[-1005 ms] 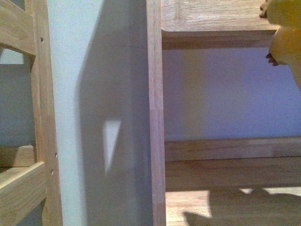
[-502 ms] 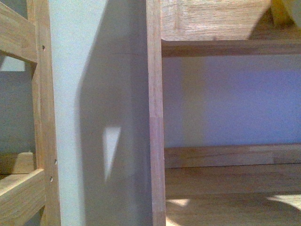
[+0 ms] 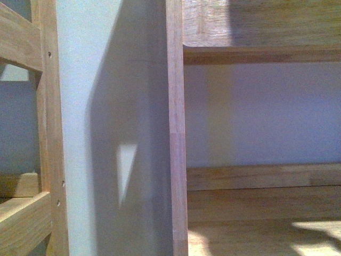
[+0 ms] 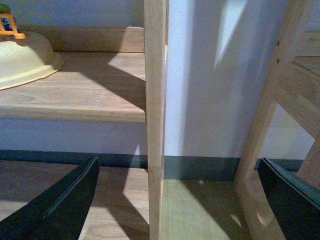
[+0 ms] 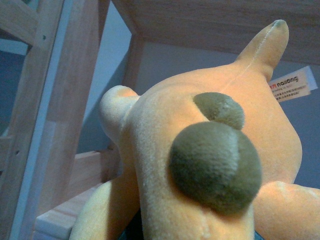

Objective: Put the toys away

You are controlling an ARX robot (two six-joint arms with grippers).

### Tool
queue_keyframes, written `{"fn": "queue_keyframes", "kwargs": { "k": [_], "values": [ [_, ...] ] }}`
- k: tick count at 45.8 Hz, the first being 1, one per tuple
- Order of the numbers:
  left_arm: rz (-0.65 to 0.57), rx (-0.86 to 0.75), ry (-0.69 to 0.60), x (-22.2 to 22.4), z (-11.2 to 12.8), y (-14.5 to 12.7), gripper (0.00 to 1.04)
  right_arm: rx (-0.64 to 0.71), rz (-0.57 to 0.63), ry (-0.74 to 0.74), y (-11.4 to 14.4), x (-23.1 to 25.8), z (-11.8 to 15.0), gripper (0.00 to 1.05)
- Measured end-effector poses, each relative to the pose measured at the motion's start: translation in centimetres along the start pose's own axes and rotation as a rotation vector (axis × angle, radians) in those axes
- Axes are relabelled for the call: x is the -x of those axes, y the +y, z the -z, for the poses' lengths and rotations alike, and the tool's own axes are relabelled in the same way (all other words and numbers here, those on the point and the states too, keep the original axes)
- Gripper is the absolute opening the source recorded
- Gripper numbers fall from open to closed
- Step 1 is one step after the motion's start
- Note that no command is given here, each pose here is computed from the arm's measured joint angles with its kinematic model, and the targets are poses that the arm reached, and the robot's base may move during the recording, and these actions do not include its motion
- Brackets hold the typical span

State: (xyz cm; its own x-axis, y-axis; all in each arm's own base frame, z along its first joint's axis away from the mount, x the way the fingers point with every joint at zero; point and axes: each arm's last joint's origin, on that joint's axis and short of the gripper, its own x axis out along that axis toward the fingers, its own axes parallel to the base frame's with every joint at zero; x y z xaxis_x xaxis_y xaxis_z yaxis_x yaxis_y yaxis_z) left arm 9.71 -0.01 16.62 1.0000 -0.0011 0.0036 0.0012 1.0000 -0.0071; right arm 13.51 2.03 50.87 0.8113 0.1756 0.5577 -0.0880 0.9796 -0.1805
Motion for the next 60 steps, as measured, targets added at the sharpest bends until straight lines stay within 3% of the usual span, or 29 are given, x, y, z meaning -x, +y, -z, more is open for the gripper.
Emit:
{"fn": "queue_keyframes", "kwargs": {
  "k": [7, 26, 42, 50, 60],
  "values": [
    [0.000, 0.000, 0.000, 0.0, 0.0, 0.0, 0.99, -0.051, 0.025, 0.019, -0.3, -4.1, 1.1, 0.08],
    [0.000, 0.000, 0.000, 0.0, 0.0, 0.0, 0.99, -0.372, 0.062, 0.087, 0.2, -13.0, 5.3, 0.08],
    [0.000, 0.000, 0.000, 0.0, 0.0, 0.0, 0.99, -0.658, -0.126, 0.314, 3.6, -17.5, 9.9, 0.08],
    [0.000, 0.000, 0.000, 0.0, 0.0, 0.0, 0.99, -0.719, -0.203, 0.341, 5.4, -17.9, 10.0, 0.08],
    [0.000, 0.000, 0.000, 0.0, 0.0, 0.0, 0.99, -0.782, -0.236, 0.340, 5.9, -18.2, 10.3, 0.08]
  ]
}}
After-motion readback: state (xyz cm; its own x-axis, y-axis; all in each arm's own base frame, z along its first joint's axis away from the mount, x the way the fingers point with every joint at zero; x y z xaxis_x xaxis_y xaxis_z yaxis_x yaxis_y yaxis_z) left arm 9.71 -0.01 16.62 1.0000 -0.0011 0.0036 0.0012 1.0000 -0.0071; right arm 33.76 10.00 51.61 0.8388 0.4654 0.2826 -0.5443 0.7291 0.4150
